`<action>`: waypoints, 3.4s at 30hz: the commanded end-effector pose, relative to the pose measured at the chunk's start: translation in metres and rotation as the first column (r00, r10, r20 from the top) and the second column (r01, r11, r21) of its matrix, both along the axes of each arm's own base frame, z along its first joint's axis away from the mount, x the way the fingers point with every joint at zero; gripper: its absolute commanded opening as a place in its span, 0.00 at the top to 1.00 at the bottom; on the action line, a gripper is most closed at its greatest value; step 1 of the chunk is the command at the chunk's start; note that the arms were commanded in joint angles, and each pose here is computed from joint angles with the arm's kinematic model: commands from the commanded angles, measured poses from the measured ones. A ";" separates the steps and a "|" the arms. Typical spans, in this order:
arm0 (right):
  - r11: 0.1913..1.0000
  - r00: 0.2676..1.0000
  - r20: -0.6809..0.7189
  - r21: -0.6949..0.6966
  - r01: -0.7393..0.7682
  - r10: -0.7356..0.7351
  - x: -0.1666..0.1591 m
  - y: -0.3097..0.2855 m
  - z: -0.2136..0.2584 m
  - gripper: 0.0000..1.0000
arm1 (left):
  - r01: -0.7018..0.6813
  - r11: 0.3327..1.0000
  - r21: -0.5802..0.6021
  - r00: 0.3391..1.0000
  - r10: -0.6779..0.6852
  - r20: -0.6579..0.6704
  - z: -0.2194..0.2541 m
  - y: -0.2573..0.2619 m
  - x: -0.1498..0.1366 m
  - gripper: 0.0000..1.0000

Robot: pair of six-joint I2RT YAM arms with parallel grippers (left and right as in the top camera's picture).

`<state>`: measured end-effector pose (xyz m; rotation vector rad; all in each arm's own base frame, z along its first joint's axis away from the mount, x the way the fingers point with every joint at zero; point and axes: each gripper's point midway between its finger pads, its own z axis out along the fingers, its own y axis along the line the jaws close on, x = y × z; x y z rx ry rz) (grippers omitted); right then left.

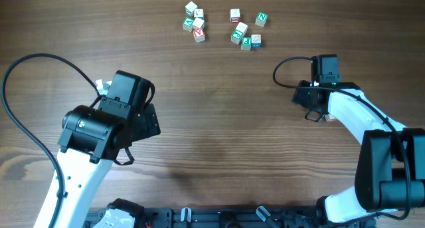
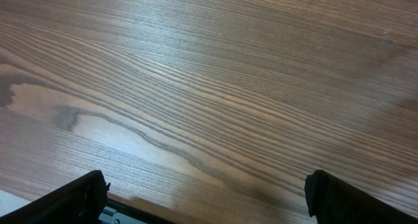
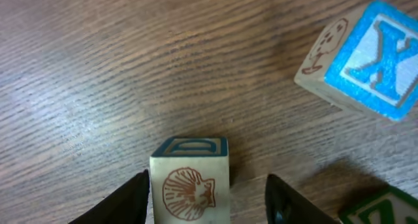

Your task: Form a circle

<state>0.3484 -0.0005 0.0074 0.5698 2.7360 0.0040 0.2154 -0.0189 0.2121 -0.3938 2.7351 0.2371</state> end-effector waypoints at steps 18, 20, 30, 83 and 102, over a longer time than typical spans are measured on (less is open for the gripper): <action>0.999 0.999 -0.050 -0.032 -0.008 0.006 -0.008 -0.005 -0.005 0.28 | -0.027 1.000 0.004 1.000 0.027 0.014 0.002 0.004 -0.001 0.00; 0.999 0.999 -0.049 -0.034 -0.023 0.021 -0.008 -0.005 -0.005 0.28 | -0.027 1.000 0.004 1.000 0.027 0.014 0.002 0.004 -0.001 0.00; 0.997 0.997 -0.002 0.030 -0.076 0.076 0.003 0.009 -0.002 0.56 | -0.027 1.000 0.004 1.000 0.027 0.014 0.002 0.004 -0.001 0.00; 0.995 0.993 0.073 -0.025 0.093 -0.091 0.018 -0.030 0.005 0.78 | -0.027 1.000 0.004 1.000 0.027 0.014 0.002 0.004 -0.001 0.00; 0.992 0.988 0.096 -0.030 0.123 -0.120 0.022 -0.033 0.008 0.77 | -0.027 1.000 0.004 1.000 0.027 0.014 0.002 0.004 -0.001 0.00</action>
